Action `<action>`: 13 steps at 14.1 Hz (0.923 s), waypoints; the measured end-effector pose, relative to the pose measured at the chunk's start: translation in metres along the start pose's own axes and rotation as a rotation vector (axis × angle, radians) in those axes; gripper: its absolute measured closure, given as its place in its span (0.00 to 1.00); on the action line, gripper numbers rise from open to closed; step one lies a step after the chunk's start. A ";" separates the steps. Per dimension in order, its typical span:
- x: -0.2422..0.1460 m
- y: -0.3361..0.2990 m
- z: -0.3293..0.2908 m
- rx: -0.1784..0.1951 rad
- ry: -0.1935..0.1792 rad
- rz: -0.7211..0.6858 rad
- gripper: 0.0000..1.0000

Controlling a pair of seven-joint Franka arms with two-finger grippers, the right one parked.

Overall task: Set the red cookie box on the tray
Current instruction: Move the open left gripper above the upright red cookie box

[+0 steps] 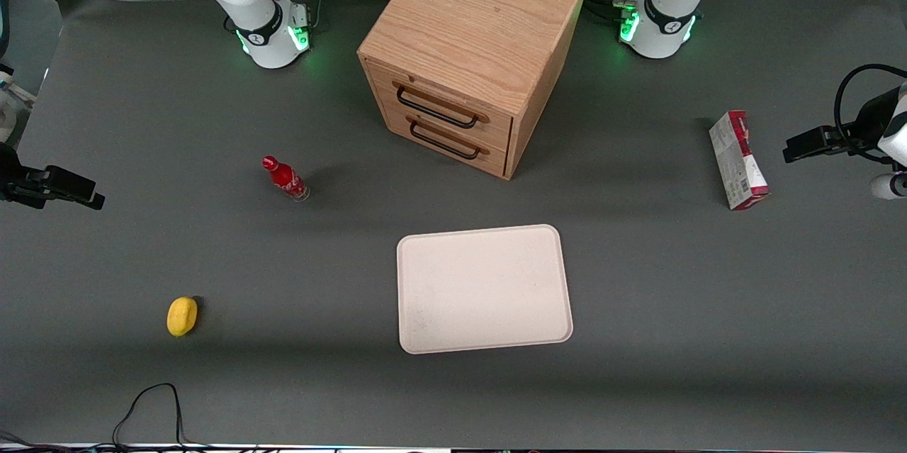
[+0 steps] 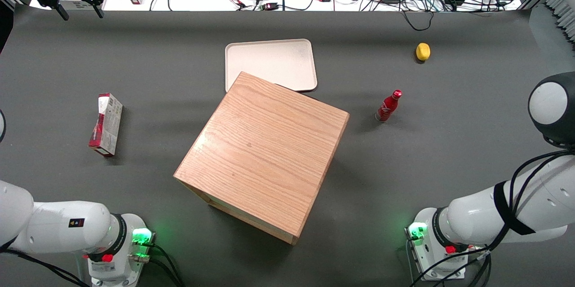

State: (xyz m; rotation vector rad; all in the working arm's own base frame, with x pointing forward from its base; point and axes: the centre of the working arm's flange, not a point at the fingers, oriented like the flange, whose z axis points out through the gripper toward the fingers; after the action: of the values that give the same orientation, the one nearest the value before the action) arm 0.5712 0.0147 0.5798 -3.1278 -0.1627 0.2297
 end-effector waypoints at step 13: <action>-0.004 -0.101 0.006 -0.006 -0.048 0.033 0.00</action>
State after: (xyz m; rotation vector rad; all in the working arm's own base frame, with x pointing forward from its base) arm 0.5560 0.1144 0.5757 -3.1341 -0.1119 0.3049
